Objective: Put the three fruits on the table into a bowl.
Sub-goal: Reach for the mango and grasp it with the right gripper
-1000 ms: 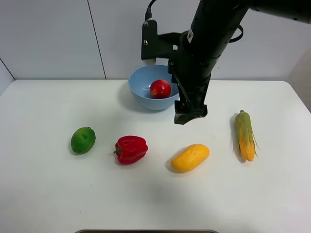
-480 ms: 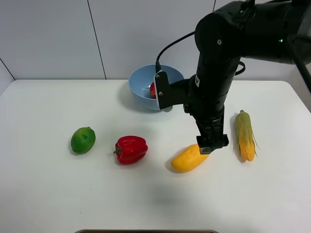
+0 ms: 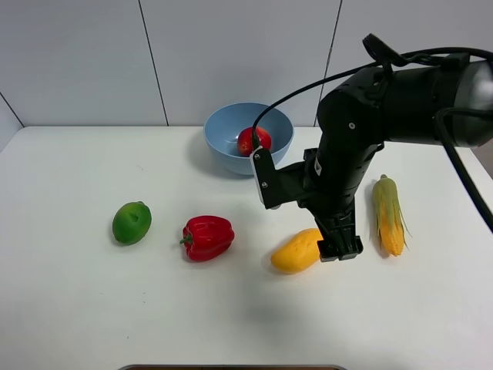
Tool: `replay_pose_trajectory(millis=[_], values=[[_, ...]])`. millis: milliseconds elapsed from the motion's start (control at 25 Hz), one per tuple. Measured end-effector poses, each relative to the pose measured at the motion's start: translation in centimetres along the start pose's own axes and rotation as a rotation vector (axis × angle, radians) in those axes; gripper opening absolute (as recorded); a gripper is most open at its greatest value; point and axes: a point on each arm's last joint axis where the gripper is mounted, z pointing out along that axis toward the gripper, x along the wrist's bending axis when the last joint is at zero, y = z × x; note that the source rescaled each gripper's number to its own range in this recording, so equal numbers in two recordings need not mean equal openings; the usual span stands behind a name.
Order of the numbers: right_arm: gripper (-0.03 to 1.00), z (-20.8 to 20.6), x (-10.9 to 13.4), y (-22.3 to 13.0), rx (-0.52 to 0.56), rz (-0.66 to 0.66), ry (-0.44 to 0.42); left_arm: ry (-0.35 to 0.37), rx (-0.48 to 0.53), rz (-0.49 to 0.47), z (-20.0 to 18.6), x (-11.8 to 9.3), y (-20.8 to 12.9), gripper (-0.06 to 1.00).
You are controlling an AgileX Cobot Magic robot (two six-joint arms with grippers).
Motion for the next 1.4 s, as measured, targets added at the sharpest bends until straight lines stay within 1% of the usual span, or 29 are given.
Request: replay_pose_trajectory(millis=[200, 320, 400, 520, 600, 840, 960, 1040, 1200, 1400], values=[[0.90, 1.2, 0.0, -1.1, 0.003, -0.025, -0.026, 0.000, 0.000, 0.000, 0.0, 0.0, 0.0, 1.00], [0.83, 1.3, -0.3, -1.2, -0.011, -0.019, -0.048, 0.000, 0.000, 0.000, 0.0, 0.0, 0.0, 1.00], [0.80, 1.3, -0.3, -1.2, -0.017, -0.016, -0.053, 0.000, 0.000, 0.000, 0.0, 0.0, 0.0, 1.00], [0.78, 1.4, -0.2, -1.1, -0.035, 0.003, -0.040, 0.000, 0.000, 0.000, 0.0, 0.0, 0.0, 1.00], [0.78, 1.7, -0.1, -1.0, -0.033, 0.013, -0.016, 0.000, 0.000, 0.000, 0.0, 0.0, 0.0, 1.00], [0.78, 4.2, 0.0, -0.6, -0.006, 0.028, 0.068, -0.001, 0.000, 0.000, 0.0, 0.0, 0.0, 1.00], [0.78, 5.2, 0.0, -0.6, 0.007, 0.027, 0.091, -0.001, 0.000, 0.000, 0.0, 0.0, 0.0, 1.00], [0.78, 5.7, -0.2, -0.4, 0.003, 0.027, 0.086, -0.001, 0.000, 0.000, 0.0, 0.0, 0.0, 1.00], [0.79, 5.8, -0.5, -0.2, -0.017, 0.024, 0.049, -0.001, 0.000, 0.000, 0.0, 0.0, 0.0, 1.00], [0.79, 6.6, -0.5, -0.3, 0.005, -0.019, 0.066, -0.001, 0.000, 0.000, 0.0, 0.0, 0.0, 1.00]])
